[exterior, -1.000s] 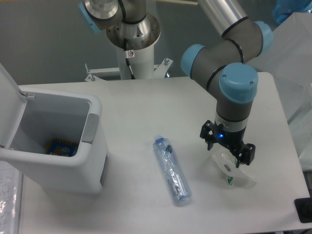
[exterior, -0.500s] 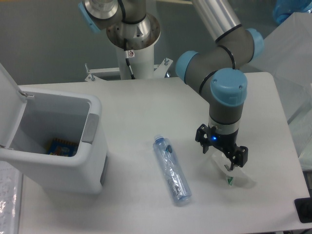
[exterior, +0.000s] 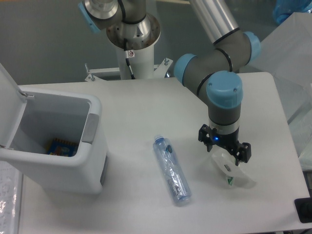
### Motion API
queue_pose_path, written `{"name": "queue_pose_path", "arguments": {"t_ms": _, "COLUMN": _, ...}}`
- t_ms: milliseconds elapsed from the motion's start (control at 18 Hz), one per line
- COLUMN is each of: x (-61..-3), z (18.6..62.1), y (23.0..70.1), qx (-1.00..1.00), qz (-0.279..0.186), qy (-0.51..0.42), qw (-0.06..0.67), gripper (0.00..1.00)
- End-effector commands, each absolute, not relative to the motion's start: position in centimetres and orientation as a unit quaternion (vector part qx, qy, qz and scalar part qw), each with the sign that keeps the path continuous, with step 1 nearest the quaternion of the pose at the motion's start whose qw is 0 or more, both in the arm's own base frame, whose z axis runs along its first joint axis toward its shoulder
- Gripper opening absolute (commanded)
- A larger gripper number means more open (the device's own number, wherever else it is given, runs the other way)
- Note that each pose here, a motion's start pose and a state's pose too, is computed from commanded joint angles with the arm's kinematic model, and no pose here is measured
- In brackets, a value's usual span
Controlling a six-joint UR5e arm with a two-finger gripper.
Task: Place the trash in the trash can
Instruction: 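Lower the gripper onto the crumpled white wrapper and close on it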
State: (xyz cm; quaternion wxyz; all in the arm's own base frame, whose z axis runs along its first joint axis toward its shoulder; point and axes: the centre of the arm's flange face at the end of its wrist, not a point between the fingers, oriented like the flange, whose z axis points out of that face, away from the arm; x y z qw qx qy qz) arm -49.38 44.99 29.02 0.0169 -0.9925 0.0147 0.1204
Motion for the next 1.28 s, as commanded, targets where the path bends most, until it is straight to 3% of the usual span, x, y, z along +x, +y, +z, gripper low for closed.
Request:
{"name": "queue_pose_path", "arguments": {"t_ms": 333, "x": -48.4, "z": 26.2, "y": 45.4, "qx": -0.990, "qz": 0.102, "qy": -0.094, "qw": 0.019, "gripper": 1.00}}
{"name": "queue_pose_path", "arguments": {"t_ms": 944, "x": -49.4, "z": 25.2, "y": 45.3, "qx": -0.990, "qz": 0.101, "qy": -0.102, "qw": 0.010, "gripper": 1.00}}
{"name": "queue_pose_path", "arguments": {"t_ms": 1167, "x": -50.1, "z": 24.3, "y": 45.9, "qx": -0.984, "qz": 0.110, "qy": -0.138, "qw": 0.005, "gripper": 0.78}}
{"name": "queue_pose_path", "arguments": {"t_ms": 1278, "x": -50.4, "z": 23.8, "y": 46.0, "qx": -0.982, "qz": 0.121, "qy": -0.147, "qw": -0.011, "gripper": 0.61}}
